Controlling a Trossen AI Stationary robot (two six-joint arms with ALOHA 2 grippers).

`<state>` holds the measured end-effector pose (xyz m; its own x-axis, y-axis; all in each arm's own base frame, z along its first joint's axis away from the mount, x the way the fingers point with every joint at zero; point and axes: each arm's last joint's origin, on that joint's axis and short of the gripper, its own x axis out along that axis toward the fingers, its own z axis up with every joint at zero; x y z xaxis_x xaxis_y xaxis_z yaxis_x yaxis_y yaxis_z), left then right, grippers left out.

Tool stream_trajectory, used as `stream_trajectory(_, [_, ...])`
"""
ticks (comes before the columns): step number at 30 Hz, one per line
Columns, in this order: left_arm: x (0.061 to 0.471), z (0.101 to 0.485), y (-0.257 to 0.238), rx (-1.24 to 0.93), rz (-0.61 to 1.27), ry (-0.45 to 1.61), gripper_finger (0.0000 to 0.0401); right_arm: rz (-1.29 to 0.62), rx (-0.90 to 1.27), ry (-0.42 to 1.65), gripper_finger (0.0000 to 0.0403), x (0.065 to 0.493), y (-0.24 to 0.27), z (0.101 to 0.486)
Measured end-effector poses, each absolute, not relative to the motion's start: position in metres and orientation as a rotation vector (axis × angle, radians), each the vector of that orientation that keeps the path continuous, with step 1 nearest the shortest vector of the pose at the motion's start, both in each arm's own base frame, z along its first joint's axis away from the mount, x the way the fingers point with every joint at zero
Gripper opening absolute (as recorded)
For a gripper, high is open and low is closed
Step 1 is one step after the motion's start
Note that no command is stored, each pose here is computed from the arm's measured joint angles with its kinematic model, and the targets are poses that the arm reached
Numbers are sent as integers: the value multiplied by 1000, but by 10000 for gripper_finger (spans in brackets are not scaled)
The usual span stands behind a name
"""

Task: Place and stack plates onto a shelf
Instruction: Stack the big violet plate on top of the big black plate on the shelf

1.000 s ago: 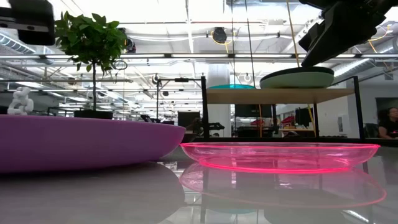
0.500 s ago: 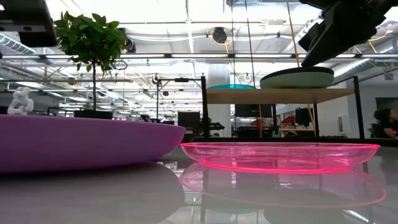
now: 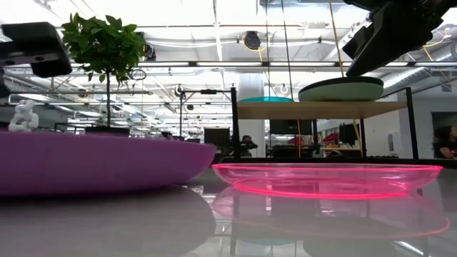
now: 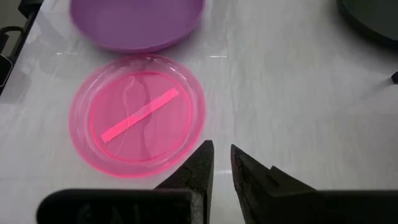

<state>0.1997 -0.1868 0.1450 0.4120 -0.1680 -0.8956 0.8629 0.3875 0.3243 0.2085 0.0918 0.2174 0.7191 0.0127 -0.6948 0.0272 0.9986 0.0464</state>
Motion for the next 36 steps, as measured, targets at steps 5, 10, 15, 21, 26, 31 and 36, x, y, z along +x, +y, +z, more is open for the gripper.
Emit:
stream_trajectory(5, [207, 148, -184, 945, -745, 875, 12, -1, 69, 736, 41, 211, 93, 220])
stream_trajectory(10, [216, 150, -177, 994, -730, 843, 12, 101, 64, 631, 41, 222, 100, 225])
stream_trajectory(15, [225, 154, -163, 1028, -708, 840, 12, 206, -22, 581, 44, 246, 112, 221])
stream_trajectory(21, [230, 173, -143, 1040, -661, 807, 12, 268, -109, 605, 87, 286, 125, 218])
stream_trajectory(26, [231, 186, -129, 1052, -638, 785, 12, 286, -224, 653, 134, 318, 133, 222])
stream_trajectory(31, [231, 189, -122, 1064, -652, 788, 11, 299, -335, 734, 149, 340, 133, 224])
stream_trajectory(36, [231, 189, -121, 1065, -656, 795, 11, 361, -357, 787, 131, 351, 125, 214])
